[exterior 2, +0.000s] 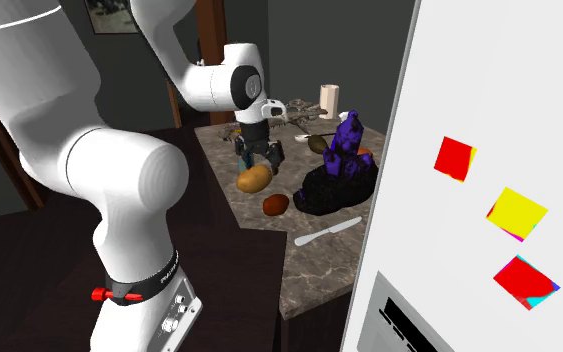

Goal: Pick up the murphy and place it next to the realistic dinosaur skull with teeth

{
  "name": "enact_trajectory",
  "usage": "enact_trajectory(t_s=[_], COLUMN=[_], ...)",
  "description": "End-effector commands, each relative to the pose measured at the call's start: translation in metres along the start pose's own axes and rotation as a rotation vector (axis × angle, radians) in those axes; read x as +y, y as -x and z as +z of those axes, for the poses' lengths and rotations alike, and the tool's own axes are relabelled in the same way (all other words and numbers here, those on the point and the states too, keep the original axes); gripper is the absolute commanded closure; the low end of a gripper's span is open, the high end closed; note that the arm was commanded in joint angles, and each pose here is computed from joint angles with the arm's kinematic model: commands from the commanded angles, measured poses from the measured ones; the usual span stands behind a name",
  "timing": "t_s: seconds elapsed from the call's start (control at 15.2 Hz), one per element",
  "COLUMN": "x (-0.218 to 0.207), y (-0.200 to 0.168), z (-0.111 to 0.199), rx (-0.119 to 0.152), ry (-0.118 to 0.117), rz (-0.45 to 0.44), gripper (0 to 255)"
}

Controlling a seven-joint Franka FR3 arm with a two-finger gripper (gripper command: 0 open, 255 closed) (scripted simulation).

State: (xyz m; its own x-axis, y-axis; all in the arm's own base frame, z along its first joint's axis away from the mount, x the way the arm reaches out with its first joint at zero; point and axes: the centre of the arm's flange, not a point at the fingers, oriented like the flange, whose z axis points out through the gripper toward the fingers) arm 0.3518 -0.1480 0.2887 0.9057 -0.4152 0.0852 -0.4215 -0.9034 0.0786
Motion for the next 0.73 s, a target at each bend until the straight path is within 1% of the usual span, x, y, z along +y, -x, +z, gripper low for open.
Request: enact_trajectory(t_s=[0.0, 0.33, 0.66], x=[0.008, 0.027, 0.028], y=[-0.001, -0.011, -0.011], z=[0.024, 0.083, 0.110], rx=[0.006, 0.015, 0.015], ry=[0.004, 0.017, 0.017], rz=[0.041, 0.138, 0.138], gripper=[0, 0, 0])
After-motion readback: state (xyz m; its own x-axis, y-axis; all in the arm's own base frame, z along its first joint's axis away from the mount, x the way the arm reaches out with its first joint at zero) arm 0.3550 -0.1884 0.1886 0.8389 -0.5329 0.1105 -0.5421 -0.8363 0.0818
